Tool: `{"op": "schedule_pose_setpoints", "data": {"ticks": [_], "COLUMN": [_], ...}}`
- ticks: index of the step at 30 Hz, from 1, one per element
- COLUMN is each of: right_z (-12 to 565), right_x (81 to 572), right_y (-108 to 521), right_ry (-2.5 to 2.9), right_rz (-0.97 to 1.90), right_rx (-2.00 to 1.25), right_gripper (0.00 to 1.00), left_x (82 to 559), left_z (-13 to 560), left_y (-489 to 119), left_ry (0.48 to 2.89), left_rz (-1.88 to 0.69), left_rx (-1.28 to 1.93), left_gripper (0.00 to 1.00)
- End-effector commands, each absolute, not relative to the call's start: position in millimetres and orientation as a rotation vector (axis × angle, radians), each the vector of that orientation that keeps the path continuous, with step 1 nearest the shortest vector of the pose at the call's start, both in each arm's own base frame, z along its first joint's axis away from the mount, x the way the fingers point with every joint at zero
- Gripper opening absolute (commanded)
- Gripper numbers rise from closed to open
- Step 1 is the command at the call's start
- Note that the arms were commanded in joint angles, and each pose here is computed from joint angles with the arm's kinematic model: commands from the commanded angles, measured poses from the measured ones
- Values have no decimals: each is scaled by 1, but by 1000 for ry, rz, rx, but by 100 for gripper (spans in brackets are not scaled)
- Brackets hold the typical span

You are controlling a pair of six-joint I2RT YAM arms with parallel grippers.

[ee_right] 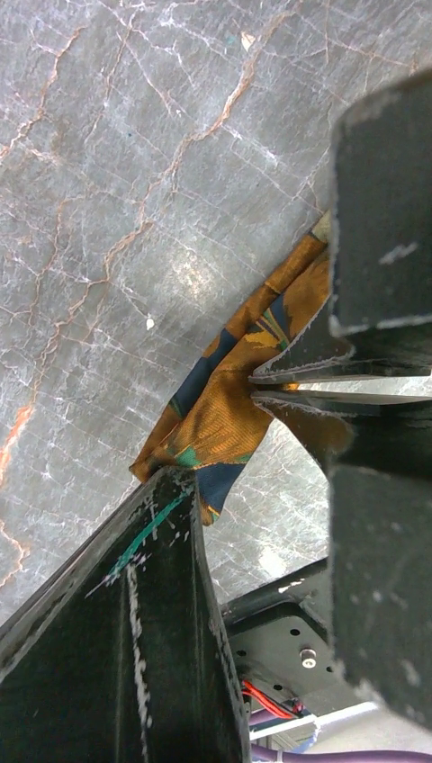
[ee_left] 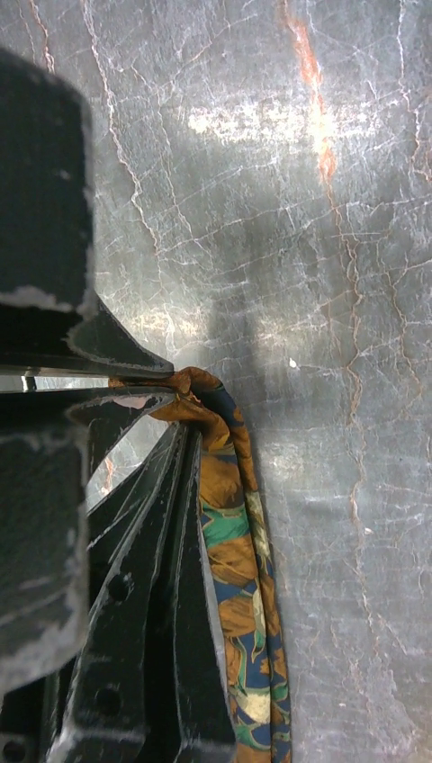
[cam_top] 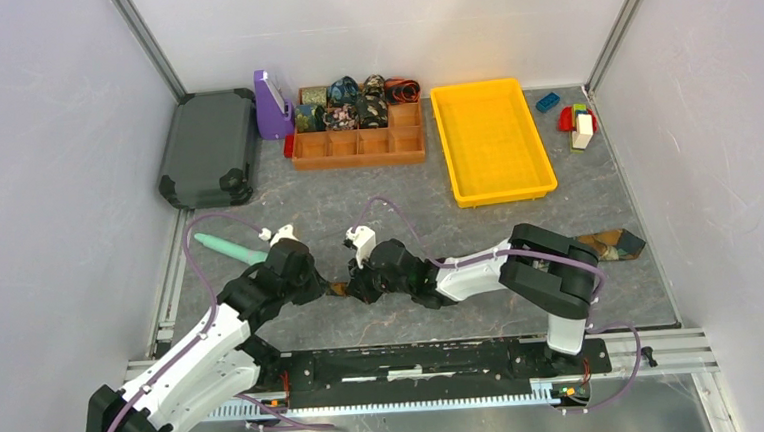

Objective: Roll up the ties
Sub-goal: Roll the tie at the center of the board.

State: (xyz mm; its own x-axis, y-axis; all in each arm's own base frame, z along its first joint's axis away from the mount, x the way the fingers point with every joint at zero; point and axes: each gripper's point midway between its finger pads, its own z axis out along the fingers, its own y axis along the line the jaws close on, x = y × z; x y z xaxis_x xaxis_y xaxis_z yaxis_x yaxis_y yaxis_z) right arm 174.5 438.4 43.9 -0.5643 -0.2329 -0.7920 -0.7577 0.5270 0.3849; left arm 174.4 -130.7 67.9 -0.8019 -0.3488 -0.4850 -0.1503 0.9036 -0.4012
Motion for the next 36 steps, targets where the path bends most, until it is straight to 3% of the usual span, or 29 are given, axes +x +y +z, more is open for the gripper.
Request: {"op": "schedule_pose_setpoints", "data": {"ticks": [1, 17, 36], "right_z": [53, 47, 62], "right_x": [183, 189, 194], "right_y": [446, 424, 469], "right_ry": [2046, 2091, 2020], "right_rz": [940, 811, 942], "right_rx": [-793, -805, -827], "right_gripper": [11, 11, 11], "left_x": [180, 183, 183], "left_z": [91, 105, 112], "left_y": [-141, -147, -148], "left_ry": [2449, 2419, 2411], "left_rz": [-551, -603, -614], "left_rx": [-391, -395, -403], "left_gripper": [7, 6, 6]}}
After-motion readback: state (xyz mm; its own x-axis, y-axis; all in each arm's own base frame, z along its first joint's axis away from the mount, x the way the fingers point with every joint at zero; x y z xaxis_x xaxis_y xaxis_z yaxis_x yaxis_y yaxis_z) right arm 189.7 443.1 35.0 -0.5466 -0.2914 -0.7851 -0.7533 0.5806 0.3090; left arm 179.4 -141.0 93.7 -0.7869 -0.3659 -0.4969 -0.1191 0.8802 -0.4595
